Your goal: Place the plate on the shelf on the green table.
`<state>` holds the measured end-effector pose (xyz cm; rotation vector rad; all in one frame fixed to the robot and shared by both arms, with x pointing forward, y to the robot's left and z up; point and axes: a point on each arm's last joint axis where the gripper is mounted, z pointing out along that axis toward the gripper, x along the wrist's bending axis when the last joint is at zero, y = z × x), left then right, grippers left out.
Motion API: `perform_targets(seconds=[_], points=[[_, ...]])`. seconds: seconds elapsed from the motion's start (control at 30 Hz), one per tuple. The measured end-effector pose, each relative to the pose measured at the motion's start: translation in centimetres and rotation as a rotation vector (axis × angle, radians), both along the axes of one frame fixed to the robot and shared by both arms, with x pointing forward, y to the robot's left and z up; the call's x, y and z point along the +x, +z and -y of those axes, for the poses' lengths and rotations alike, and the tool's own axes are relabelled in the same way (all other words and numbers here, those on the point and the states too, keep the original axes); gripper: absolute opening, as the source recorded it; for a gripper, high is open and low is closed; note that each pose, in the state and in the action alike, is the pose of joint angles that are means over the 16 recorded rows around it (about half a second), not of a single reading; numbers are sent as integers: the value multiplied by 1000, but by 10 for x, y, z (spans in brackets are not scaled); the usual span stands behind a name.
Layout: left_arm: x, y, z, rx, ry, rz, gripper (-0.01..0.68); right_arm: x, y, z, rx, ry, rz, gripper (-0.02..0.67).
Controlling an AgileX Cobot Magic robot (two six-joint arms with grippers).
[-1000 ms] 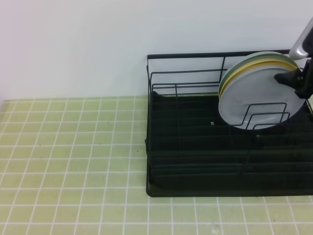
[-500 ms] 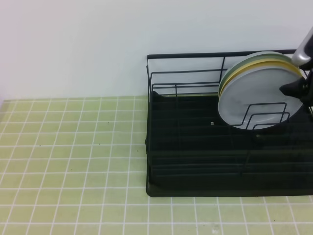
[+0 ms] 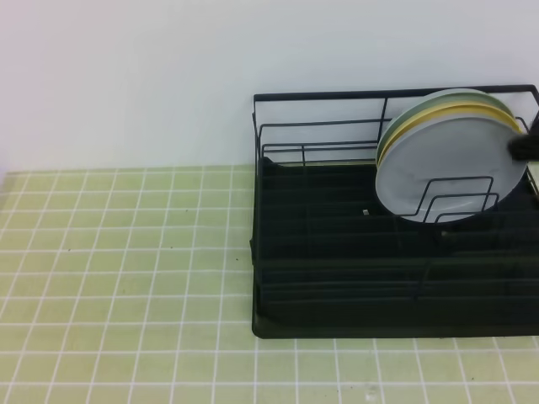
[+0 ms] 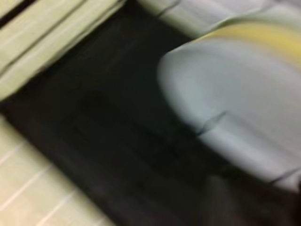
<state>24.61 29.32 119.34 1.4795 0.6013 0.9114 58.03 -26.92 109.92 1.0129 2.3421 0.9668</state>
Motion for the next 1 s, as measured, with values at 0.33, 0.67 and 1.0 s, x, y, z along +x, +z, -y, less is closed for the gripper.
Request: perform_targets(seconds=[0.33, 0.67, 1.0], points=[[-20, -27, -18, 71, 45, -74, -2, -51, 30, -10, 109, 60, -142, 10], [4, -65, -5, 97, 72, -28, -2, -138, 69, -11, 134, -15, 107, 11], [23, -94, 7, 116, 81, 70, -2, -231, 46, -8, 147, -108, 334, 11]])
